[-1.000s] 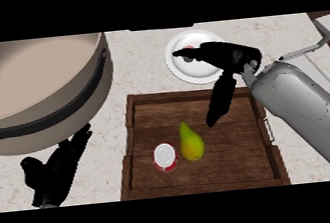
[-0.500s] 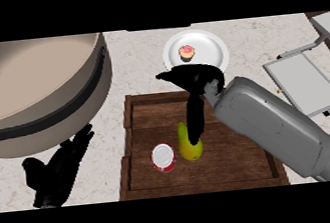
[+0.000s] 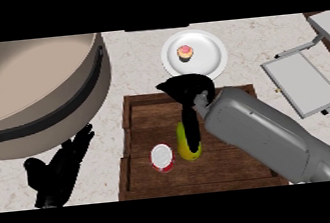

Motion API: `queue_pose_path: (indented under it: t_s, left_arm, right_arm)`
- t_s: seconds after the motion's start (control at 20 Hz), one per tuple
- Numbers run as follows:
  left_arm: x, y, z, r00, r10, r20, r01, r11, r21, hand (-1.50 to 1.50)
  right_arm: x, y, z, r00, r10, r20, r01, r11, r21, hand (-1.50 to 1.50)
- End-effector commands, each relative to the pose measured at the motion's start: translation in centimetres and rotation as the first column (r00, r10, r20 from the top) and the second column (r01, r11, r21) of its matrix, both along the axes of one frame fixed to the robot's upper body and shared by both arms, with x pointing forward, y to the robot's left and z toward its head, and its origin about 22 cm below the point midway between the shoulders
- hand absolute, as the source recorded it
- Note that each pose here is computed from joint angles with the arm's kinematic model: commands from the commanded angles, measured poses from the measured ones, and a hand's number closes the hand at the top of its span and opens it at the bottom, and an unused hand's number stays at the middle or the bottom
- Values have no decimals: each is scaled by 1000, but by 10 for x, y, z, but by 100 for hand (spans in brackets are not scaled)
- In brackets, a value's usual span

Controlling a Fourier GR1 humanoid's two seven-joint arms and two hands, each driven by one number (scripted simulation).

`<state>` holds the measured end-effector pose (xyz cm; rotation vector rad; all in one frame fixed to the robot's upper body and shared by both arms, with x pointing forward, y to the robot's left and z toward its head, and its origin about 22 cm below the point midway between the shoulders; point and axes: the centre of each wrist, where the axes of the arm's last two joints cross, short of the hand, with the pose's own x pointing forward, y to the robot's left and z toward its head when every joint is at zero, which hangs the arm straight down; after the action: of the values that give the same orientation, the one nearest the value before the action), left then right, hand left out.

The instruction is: Pick the pear from the tray and place it in the tiered shelf

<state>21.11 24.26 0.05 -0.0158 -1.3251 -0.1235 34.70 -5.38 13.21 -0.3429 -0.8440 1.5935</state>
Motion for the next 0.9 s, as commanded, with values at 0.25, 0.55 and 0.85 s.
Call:
queue_pose_path:
  t_s: [0.25,0.55,0.85]
  left_arm:
    - [55,17,70,970,119,212,-114,993,-34,0]
    - [56,16,64,970,118,213,-117,993,-18,0]
    - [57,20,60,966,133,221,-133,991,-15,0]
  right_arm:
    - [-13,-1,-24,999,14,-30,-16,998,-58,-150]
    - [-15,-7,-33,1000,-19,-10,18,999,-33,-150]
    - [-26,1,-58,999,-29,-34,27,999,-37,-150]
